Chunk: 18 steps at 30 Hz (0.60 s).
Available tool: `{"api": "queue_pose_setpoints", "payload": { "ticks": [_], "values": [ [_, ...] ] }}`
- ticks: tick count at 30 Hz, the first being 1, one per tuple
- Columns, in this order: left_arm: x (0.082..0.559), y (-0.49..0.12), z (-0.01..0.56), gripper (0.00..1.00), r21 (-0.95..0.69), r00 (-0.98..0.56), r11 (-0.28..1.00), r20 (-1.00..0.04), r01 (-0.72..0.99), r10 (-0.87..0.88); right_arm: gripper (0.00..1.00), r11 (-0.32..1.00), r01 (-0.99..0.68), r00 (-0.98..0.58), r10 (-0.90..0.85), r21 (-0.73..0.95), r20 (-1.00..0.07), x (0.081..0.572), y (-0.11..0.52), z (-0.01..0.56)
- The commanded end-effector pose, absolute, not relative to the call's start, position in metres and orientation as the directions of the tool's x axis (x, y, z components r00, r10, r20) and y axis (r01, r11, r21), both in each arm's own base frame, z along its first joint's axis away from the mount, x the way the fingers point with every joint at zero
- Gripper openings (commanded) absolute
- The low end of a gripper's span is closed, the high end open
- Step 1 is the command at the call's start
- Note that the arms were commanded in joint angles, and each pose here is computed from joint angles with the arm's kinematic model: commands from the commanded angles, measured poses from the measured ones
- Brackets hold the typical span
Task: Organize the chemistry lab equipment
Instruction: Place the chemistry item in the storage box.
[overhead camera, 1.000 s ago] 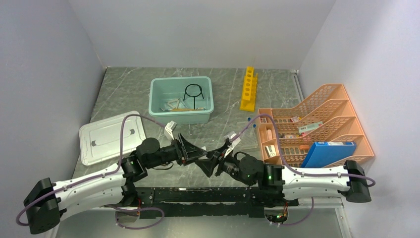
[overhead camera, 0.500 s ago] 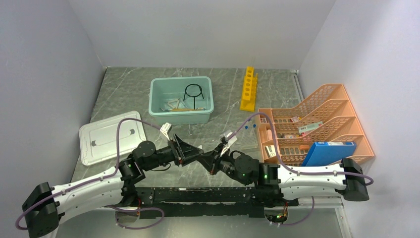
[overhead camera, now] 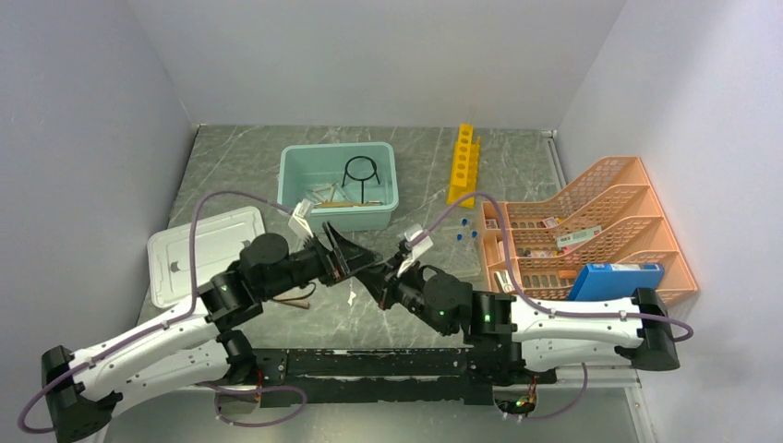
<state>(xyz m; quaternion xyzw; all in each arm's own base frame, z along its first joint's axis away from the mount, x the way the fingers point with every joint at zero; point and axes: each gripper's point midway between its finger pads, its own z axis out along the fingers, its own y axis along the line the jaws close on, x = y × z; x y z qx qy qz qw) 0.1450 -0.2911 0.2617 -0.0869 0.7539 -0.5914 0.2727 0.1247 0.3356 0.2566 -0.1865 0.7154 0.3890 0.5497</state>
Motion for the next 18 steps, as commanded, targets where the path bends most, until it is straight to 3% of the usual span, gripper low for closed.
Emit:
{"api": "queue_pose_setpoints", "payload": {
  "ticks": [1, 9, 18],
  "values": [
    [0.168, -0.266, 0.288, 0.94, -0.82, -0.727, 0.503, -0.518, 0.273, -0.451, 0.0, 0.681, -0.694, -0.241, 0.086, 0.233, -0.967, 0.143, 0.344, 0.275],
    [0.205, -0.2, 0.338, 0.96, -0.556, -0.522, 0.811, -0.754, 0.183, -0.4, 0.0, 0.701, -0.702, -0.217, -0.042, 0.126, -0.975, 0.21, 0.373, 0.285],
    [0.214, -0.114, 0.353, 0.96, -0.297, -0.36, 0.954, -0.887, -0.033, -0.289, 0.0, 0.688, -0.725, -0.258, -0.215, 0.041, -0.942, 0.289, 0.414, 0.267]
  ]
}}
